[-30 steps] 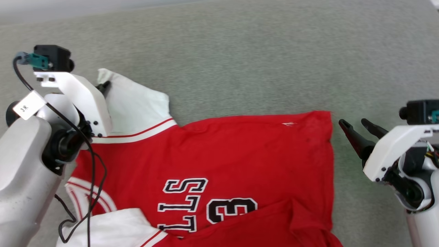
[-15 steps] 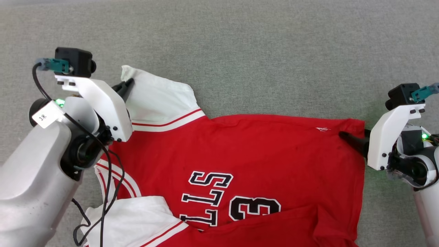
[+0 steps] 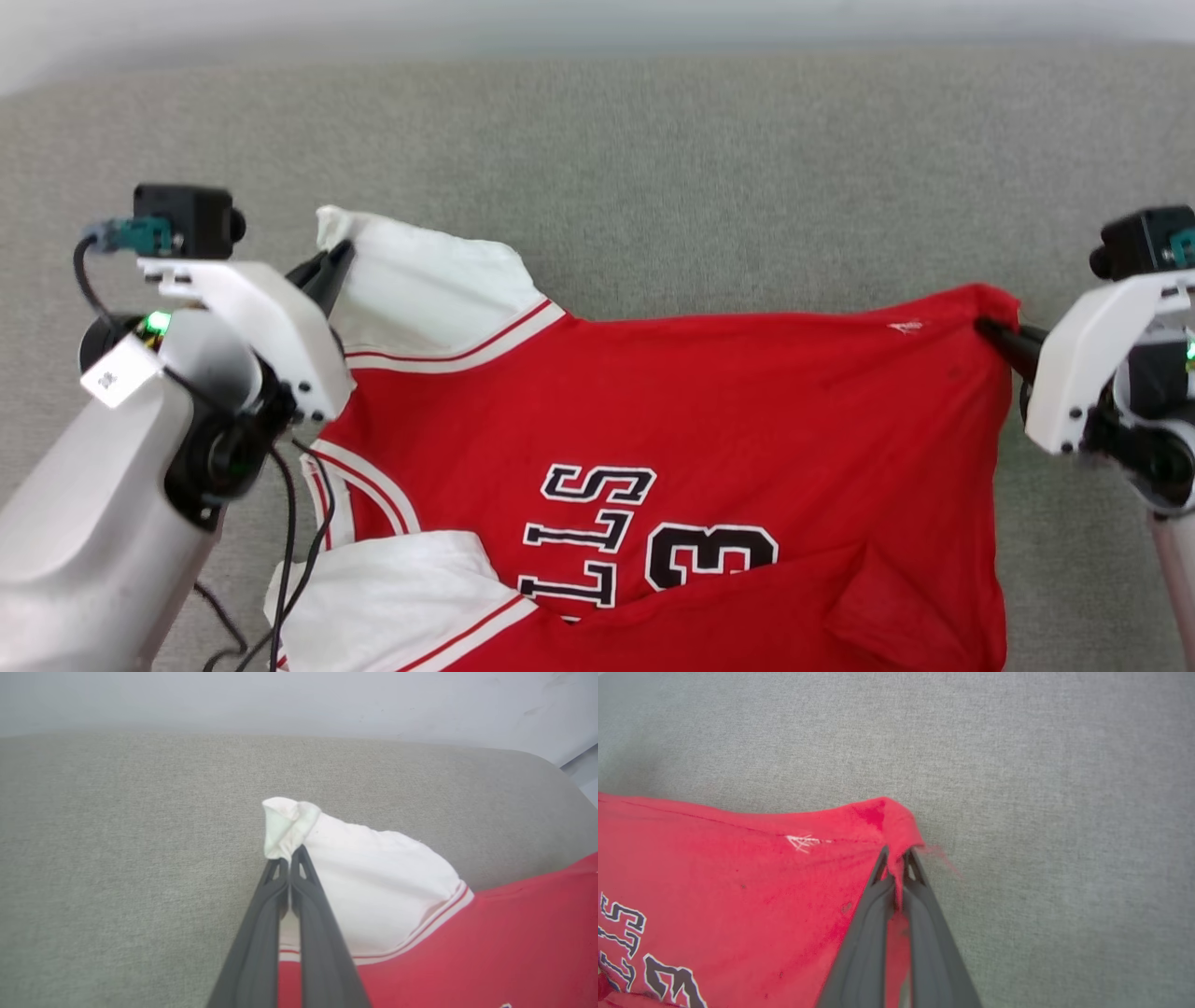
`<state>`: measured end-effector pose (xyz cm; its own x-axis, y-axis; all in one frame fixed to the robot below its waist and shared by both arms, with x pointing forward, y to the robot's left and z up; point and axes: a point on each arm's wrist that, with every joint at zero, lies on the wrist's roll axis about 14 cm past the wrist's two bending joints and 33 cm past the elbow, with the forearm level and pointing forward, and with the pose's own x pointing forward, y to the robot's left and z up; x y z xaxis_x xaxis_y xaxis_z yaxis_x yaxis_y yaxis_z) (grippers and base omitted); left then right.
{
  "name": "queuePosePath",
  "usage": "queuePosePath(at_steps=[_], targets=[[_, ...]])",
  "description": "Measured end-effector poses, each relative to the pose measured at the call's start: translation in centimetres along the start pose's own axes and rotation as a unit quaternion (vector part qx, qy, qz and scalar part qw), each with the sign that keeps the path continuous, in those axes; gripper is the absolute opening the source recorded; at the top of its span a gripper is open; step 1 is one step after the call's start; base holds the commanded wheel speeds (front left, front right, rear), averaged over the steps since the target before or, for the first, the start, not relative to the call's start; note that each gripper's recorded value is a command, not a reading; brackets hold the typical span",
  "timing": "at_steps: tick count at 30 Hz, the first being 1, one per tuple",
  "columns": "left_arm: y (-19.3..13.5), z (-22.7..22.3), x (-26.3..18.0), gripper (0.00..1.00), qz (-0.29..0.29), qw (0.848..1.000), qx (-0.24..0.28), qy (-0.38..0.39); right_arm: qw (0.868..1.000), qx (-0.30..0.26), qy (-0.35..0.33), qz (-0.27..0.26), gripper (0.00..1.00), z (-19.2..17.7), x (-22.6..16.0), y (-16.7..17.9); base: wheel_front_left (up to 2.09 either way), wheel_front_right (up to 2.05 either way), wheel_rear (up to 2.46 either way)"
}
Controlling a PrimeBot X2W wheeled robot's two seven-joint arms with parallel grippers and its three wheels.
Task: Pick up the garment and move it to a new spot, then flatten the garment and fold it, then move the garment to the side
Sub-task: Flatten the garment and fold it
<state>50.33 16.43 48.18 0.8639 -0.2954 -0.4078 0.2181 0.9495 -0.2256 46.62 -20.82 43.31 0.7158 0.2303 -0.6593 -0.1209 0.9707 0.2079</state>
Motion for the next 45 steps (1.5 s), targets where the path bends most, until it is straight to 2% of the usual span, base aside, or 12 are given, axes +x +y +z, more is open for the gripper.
queuePosePath(at_steps=[8,16,23,24,26,27,28,29,30,31,32,45], targets=[[1.0,-2.6,-5.5,0.0,0.034,0.999,-0.025,-0.009,1.0,-0.002,-0.024,-0.001,0.0,-2.5,-3.5,1.1,0.0,0.0,0.0],[0.9,-10.9,-11.0,0.0,0.064,0.992,-0.089,0.062,1.0,0.021,0.011,0.01,0.0,-8.5,-5.1,2.8,0.0,0.0,0.0],[-0.4,-16.6,-13.9,0.0,0.075,0.98,-0.139,0.118,0.999,0.052,0.016,0.003,0.02,-11.8,-6.1,2.6,0.0,0.0,0.0],[-0.7,-17.1,-14.0,0.0,0.073,0.979,-0.146,0.122,0.998,0.055,0.018,0.002,0.17,-12.2,-6.1,2.6,0.0,0.0,0.0],[-1.5,-18.2,-14.2,0.0,0.068,0.976,-0.154,0.135,0.998,0.063,0.017,0.002,0.16,-12.9,-6.2,2.7,0.0,0.0,0.0],[-1.5,-18.6,-14.2,0.0,0.07,0.976,-0.156,0.136,0.997,0.068,0.021,0.002,0.25,-13.4,-6.4,2.7,0.0,0.0,0.0],[-1.5,-18.9,-14.3,0.0,0.073,0.975,-0.16,0.137,0.997,0.071,0.023,0.0,0.55,-13.9,-6.4,2.7,0.0,0.0,0.0],[-1.4,-19.2,-14.3,0.0,0.076,0.974,-0.161,0.137,0.997,0.074,0.022,0.0,1.0,-14.3,-6.5,2.8,0.0,0.0,0.0],[-1.2,-19.4,-14.3,0.3,0.078,0.974,-0.162,0.135,0.997,0.078,0.018,0.001,1.0,-14.4,-6.6,2.9,0.0,0.0,0.0],[-1.1,-19.3,-14.2,0.72,0.082,0.975,-0.164,0.129,0.997,0.079,0.012,0.002,1.0,-14.3,-6.6,3.0,0.0,0.0,0.0],[-1.3,-19.2,-14.1,1.0,0.078,0.975,-0.168,0.124,0.997,0.078,0.002,0.004,1.0,-14.0,-6.6,3.2,0.0,0.0,0.0],[-2.8,-11.3,-12.7,1.0,0.043,0.994,-0.095,-0.044,0.986,0.063,-0.153,0.007,1.0,-9.1,-10.3,4.4,0.0,0.0,0.0]])
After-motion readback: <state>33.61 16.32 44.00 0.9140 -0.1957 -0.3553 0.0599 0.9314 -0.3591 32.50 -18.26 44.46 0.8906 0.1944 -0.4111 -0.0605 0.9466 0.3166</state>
